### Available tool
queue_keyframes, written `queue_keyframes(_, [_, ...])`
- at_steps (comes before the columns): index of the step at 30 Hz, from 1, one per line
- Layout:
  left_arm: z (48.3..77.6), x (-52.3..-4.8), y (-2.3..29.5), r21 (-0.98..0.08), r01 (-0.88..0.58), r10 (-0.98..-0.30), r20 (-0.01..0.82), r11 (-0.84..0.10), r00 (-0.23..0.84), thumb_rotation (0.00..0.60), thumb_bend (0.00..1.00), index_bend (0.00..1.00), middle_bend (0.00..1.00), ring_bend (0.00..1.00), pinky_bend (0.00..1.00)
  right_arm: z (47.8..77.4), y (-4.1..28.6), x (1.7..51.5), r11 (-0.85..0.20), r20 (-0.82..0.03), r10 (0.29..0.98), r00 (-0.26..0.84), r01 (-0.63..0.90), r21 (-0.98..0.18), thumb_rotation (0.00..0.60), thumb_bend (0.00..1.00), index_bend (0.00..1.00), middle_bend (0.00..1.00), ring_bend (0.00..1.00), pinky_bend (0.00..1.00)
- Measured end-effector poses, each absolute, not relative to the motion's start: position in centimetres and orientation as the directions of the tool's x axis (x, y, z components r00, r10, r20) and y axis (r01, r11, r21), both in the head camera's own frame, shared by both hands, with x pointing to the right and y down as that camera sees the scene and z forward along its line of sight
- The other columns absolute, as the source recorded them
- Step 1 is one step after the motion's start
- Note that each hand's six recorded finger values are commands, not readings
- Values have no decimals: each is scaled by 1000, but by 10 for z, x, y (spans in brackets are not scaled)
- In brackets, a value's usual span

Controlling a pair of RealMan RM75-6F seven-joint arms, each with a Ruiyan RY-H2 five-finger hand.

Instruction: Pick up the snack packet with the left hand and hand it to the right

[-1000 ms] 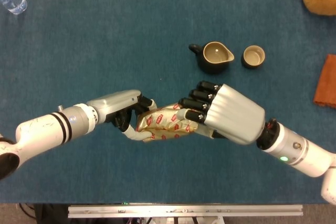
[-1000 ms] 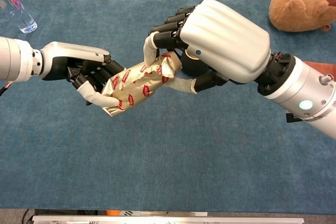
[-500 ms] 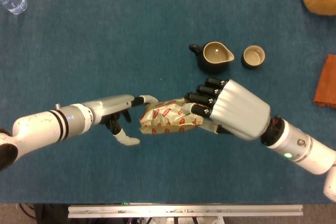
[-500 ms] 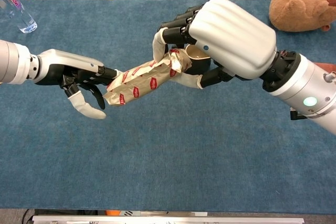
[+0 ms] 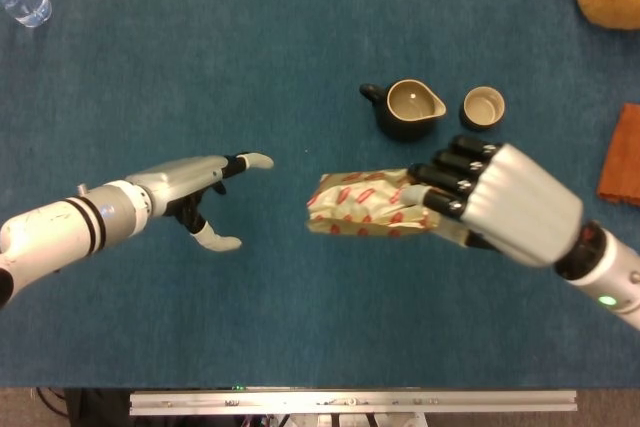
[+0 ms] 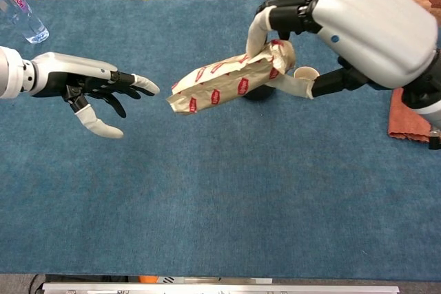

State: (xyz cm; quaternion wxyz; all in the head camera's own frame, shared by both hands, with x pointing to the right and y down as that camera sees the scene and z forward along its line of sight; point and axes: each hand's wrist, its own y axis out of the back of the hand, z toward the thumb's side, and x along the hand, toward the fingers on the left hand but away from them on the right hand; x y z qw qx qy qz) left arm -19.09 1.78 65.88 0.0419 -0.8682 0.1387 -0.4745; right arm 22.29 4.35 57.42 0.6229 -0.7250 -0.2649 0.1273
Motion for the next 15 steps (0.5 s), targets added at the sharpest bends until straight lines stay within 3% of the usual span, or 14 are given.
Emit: queue_keyframes(15, [662,-197,17,-228,-191,-294,816,-955,497,600,270,0,0,0,181,568,44,249,-64,137,587,798,215,-974,600,442,806,654,657,563])
